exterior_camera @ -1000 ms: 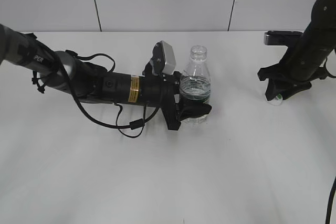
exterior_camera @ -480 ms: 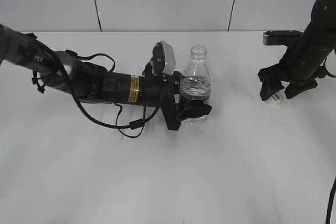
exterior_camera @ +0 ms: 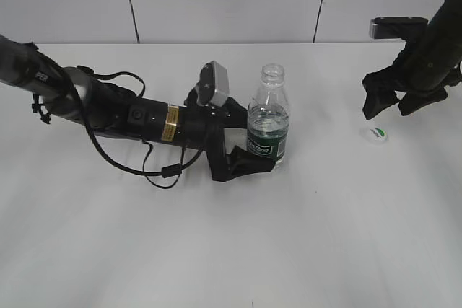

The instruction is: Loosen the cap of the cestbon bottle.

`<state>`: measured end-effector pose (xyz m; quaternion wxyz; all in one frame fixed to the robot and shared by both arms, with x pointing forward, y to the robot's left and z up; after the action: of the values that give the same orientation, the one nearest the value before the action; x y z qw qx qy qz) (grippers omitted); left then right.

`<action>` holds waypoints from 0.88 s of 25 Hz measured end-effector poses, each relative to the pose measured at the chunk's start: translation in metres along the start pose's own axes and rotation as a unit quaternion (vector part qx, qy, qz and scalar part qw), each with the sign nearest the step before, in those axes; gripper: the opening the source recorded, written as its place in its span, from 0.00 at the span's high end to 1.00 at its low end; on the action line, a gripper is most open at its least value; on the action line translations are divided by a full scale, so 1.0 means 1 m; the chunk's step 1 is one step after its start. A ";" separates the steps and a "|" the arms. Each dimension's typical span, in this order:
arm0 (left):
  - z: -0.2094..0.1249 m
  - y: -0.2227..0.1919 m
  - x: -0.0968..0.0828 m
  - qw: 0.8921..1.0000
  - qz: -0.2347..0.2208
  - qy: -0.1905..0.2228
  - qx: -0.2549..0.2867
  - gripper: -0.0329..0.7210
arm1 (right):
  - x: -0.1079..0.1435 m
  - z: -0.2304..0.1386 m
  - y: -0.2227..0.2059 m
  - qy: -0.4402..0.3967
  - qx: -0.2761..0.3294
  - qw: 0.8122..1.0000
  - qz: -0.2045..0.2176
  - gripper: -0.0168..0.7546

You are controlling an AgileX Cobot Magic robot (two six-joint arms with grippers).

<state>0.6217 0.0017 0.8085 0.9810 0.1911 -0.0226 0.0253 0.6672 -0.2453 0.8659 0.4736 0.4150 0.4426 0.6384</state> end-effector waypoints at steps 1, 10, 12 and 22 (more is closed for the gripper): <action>-0.001 0.006 0.000 1.000 -0.008 0.008 -0.004 0.15 | 0.001 0.000 0.004 0.002 -0.001 1.000 0.000 0.26; 0.004 0.060 0.012 0.999 -0.030 0.031 0.011 0.18 | 0.005 0.006 0.035 0.014 -0.026 1.000 -0.002 0.26; 0.010 0.070 0.019 0.999 -0.017 0.030 0.021 0.18 | 0.005 0.007 0.041 0.016 -0.034 0.999 -0.004 0.26; 0.038 0.133 0.077 0.977 0.175 0.054 0.108 0.22 | 0.002 0.025 0.079 0.039 -0.107 0.993 -0.036 0.26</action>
<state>0.6898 0.1139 0.8977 0.9347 0.2876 0.0007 0.2088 0.6717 -0.2521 0.9487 0.5208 0.3205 0.4043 0.6801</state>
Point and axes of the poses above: a point on each arm's last joint axis where the gripper is mounted, y pointing back along that axis away from the gripper, x along the wrist's bending axis when the last joint is at zero, z = x × y, the point moved 7 cm from there along -y, pointing out along that axis toward the gripper, and after that the axes turned 5 degrees about -y, right-handed, at the moved point
